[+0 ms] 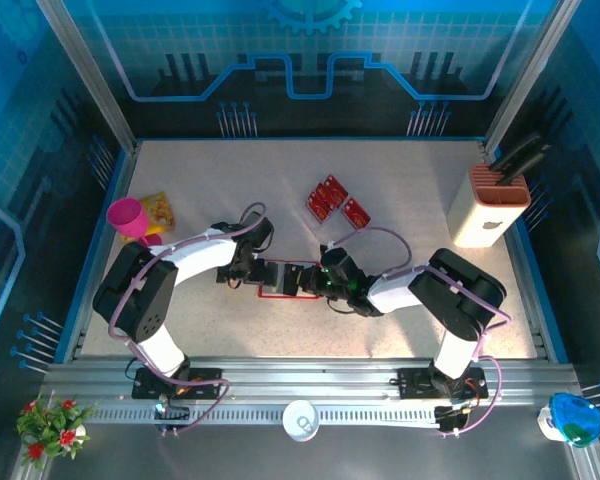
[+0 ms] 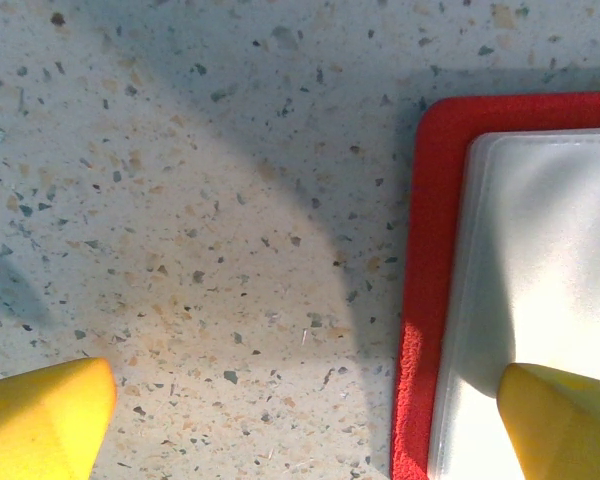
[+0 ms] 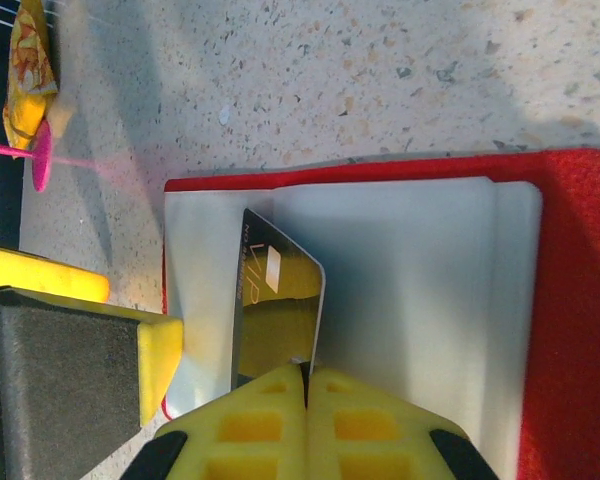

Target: Put the credit cards into the card holder

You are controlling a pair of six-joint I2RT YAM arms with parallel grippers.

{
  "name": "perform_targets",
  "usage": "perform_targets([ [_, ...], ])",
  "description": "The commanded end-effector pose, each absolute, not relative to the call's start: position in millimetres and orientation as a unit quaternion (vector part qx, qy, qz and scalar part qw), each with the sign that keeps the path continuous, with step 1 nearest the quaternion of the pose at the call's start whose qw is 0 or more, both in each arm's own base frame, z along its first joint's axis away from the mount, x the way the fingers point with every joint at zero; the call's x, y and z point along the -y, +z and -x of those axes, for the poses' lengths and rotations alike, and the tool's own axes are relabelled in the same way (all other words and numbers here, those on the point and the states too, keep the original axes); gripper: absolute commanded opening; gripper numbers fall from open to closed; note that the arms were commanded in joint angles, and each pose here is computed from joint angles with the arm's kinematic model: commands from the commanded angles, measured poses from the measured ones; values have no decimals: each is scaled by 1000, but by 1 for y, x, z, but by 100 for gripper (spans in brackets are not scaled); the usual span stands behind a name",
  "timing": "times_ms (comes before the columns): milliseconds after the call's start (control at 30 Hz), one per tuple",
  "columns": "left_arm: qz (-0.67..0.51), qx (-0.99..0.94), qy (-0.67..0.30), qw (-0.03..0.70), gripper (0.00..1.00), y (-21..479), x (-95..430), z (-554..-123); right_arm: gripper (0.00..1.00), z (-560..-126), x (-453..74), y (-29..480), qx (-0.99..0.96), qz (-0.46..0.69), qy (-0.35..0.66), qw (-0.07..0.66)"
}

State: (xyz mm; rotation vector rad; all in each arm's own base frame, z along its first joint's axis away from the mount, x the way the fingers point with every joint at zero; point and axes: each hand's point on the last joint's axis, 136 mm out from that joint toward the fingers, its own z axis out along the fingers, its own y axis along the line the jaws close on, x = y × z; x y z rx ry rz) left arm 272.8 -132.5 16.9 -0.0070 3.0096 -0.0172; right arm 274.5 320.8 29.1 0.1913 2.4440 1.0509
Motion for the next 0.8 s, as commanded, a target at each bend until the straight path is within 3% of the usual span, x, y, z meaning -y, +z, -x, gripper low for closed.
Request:
perform_targets([
  [0,0,-999,23,30,99,5,119,-252,0,-258,-327,10,-909,-55,370,186],
  [567,8,-999,4,39,99,16,126,-257,0,-259,-356,-3,-921,-7,371,117],
  [767,48,-996,-40,70,99,45,130,-277,27,-265,-341,25,-923,2,363,131],
])
